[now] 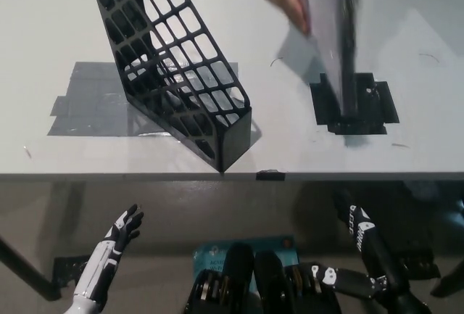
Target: A person hands a notebook to the robot and the robot grabs it with its right hand and places it in the magazine stand kept in the centre of the desk infront of it.
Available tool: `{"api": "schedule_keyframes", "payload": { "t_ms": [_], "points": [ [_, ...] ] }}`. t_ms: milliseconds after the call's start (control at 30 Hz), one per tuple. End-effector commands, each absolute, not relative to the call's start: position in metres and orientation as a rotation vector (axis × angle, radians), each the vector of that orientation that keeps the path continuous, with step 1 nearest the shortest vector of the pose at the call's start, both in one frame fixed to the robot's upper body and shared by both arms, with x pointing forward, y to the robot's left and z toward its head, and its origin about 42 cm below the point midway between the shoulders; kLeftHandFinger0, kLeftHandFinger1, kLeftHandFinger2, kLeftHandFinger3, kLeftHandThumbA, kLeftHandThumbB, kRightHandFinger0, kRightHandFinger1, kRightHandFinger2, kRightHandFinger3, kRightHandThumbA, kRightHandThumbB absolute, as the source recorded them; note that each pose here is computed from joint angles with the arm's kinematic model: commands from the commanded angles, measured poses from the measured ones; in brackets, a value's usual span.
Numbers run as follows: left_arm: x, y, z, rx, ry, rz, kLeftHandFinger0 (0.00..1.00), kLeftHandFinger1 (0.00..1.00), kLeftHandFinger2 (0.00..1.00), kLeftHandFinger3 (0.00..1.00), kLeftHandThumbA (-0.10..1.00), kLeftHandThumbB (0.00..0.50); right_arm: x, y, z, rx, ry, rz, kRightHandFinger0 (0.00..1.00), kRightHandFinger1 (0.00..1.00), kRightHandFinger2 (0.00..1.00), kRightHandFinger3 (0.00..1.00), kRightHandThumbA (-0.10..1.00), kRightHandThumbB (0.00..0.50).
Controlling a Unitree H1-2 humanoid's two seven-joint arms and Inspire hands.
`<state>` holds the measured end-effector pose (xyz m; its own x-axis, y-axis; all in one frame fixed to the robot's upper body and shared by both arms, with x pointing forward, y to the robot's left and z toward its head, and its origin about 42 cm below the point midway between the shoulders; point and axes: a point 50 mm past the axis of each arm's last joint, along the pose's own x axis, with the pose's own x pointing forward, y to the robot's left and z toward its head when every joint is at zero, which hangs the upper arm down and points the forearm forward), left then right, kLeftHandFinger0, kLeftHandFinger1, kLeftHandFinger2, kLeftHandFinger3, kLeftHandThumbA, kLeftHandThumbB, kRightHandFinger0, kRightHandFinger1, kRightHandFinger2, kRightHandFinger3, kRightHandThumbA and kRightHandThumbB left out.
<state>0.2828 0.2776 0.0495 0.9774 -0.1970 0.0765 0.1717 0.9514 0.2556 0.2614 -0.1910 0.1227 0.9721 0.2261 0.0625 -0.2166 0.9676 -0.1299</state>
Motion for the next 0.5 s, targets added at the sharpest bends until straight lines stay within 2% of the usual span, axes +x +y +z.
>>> {"api": "schedule_keyframes", "payload": {
  "t_ms": [0, 167, 200, 267, 367, 467],
  "points": [
    [0.288, 0.280, 0.060, 0.253, -0.173, -0.212, 1.00, 1.00, 1.00, 1.00, 1.00, 0.500, 0.256, -0.191, 0.159, -0.089, -0.294, 0.133, 1.00, 1.00, 1.00, 1.00, 1.00, 0.259],
    [0.288, 0.280, 0.060, 0.263, -0.175, -0.214, 1.00, 1.00, 1.00, 1.00, 1.00, 0.500, 0.256, -0.200, 0.192, -0.066, -0.456, 0.049, 1.00, 1.00, 1.00, 1.00, 1.00, 0.214],
    [0.290, 0.280, 0.062, 0.268, -0.179, -0.215, 1.00, 1.00, 1.00, 1.00, 1.00, 0.500, 0.258, -0.201, 0.198, -0.069, -0.484, 0.042, 1.00, 1.00, 1.00, 1.00, 1.00, 0.253],
    [0.291, 0.280, 0.063, 0.268, -0.184, -0.214, 1.00, 1.00, 1.00, 1.00, 1.00, 0.500, 0.261, -0.203, 0.214, -0.064, -0.529, 0.008, 1.00, 1.00, 1.00, 1.00, 1.00, 0.239],
    [0.292, 0.280, 0.063, 0.265, -0.186, -0.213, 1.00, 1.00, 1.00, 1.00, 1.00, 0.500, 0.268, -0.205, 0.235, -0.034, -0.589, -0.011, 1.00, 1.00, 1.00, 1.00, 1.00, 0.263],
    [0.293, 0.279, 0.065, 0.274, -0.192, -0.219, 1.00, 1.00, 1.00, 1.00, 1.00, 0.500, 0.273, -0.206, 0.247, -0.034, -0.640, -0.045, 1.00, 1.00, 1.00, 1.00, 1.00, 0.244]
  ]
}}
